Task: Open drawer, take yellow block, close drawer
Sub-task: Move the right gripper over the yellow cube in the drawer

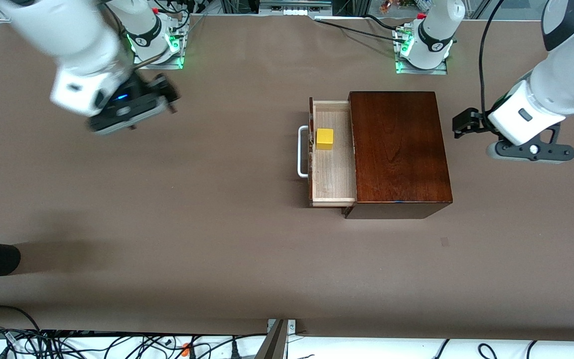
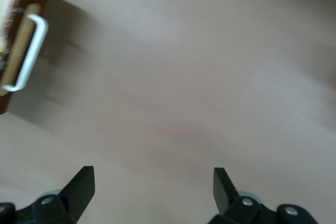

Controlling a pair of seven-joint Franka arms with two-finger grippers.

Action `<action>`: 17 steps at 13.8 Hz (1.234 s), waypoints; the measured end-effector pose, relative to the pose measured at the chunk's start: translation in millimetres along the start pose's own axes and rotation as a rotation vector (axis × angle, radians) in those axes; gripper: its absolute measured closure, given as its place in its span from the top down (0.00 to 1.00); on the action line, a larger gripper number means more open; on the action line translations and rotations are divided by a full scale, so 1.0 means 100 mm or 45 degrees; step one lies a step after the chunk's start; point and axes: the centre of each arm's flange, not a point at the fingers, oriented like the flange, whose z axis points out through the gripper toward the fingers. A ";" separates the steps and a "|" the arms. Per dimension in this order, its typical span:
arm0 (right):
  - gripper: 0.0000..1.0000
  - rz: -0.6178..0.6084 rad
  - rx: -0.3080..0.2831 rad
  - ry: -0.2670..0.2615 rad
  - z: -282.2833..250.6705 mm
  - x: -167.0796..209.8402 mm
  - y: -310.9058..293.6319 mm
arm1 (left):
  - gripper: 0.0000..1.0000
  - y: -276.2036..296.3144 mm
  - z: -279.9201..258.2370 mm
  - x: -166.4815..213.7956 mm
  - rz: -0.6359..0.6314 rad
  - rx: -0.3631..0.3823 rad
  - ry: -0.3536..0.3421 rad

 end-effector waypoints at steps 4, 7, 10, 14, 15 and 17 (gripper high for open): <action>1.00 -0.214 0.002 0.010 0.22 0.08 -0.95 | 1.00 -0.30 0.04 -0.19 -0.063 0.015 0.053; 1.00 -0.430 0.008 0.025 0.80 0.26 -1.77 | 1.00 -0.37 0.04 -0.31 -0.021 0.016 0.048; 1.00 -0.724 0.014 0.116 1.40 0.47 -2.34 | 1.00 -0.39 0.02 -0.35 0.001 0.010 0.057; 1.00 -1.011 0.001 0.195 1.84 0.76 -2.87 | 1.00 -0.39 0.01 -0.33 0.009 0.008 0.084; 1.00 -1.053 -0.013 0.211 1.86 0.82 -2.98 | 1.00 -0.39 0.01 -0.33 0.011 0.008 0.084; 1.00 -1.130 -0.054 0.247 1.90 0.87 -3.24 | 1.00 -0.39 0.02 -0.33 0.013 0.008 0.083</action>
